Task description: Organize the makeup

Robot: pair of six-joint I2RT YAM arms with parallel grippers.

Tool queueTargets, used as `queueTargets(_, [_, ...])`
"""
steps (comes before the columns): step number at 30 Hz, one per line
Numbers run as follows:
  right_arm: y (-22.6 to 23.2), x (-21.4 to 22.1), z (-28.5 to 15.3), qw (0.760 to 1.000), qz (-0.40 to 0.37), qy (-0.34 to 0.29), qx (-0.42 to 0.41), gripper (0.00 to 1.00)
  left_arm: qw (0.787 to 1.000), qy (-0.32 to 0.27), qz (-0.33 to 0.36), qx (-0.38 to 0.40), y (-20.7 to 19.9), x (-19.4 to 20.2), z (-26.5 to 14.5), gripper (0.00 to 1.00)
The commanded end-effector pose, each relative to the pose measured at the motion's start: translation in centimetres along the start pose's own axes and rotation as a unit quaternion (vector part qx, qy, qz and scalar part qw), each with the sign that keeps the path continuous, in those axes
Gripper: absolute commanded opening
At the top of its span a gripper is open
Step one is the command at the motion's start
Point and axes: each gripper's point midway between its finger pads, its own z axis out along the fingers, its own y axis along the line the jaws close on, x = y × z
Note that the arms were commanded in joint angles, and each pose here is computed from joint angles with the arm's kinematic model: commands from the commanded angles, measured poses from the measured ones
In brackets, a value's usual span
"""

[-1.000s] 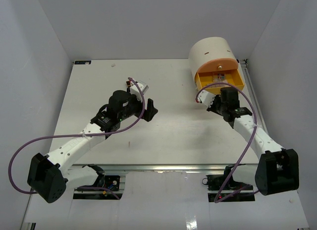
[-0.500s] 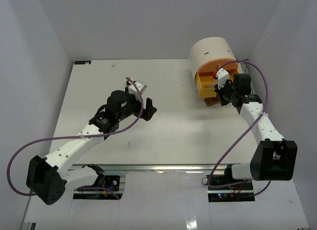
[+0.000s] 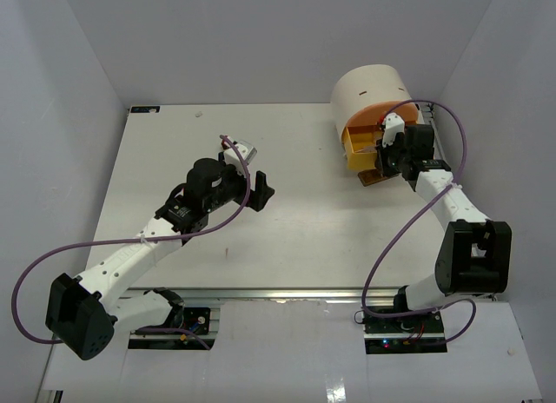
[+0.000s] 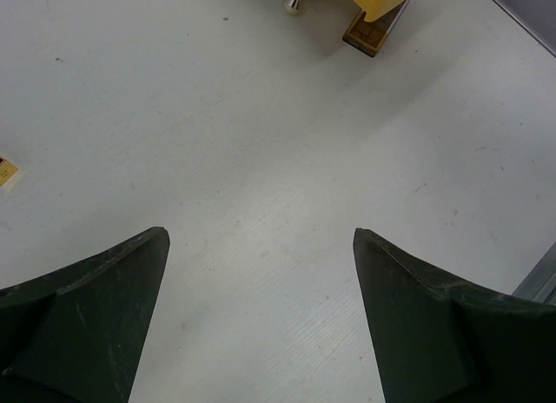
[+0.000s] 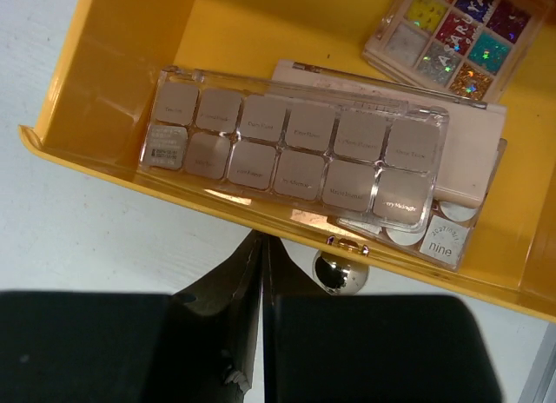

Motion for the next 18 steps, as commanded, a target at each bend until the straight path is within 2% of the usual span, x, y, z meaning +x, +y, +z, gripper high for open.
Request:
queueTargets(1, [-2.3, -6.1, -0.3, 0.994, 0.009, -0.094, 0.046, 0.08, 1.0, -0.015, 0.006, -0.006, 0.3, -1.0, -0.5, 0.98])
queueTargets(14, [-4.2, -8.2, 1.1, 0.99, -0.025, -0.119, 0.071, 0.11, 1.0, -0.012, 0.006, -0.007, 0.4, -0.8, -0.4, 0.98])
queueTargets(18, [-3.1, -7.0, 0.5, 0.994, -0.069, -0.079, 0.04, 0.12, 1.0, -0.015, 0.008, -0.012, 0.6, -1.0, -0.5, 0.98])
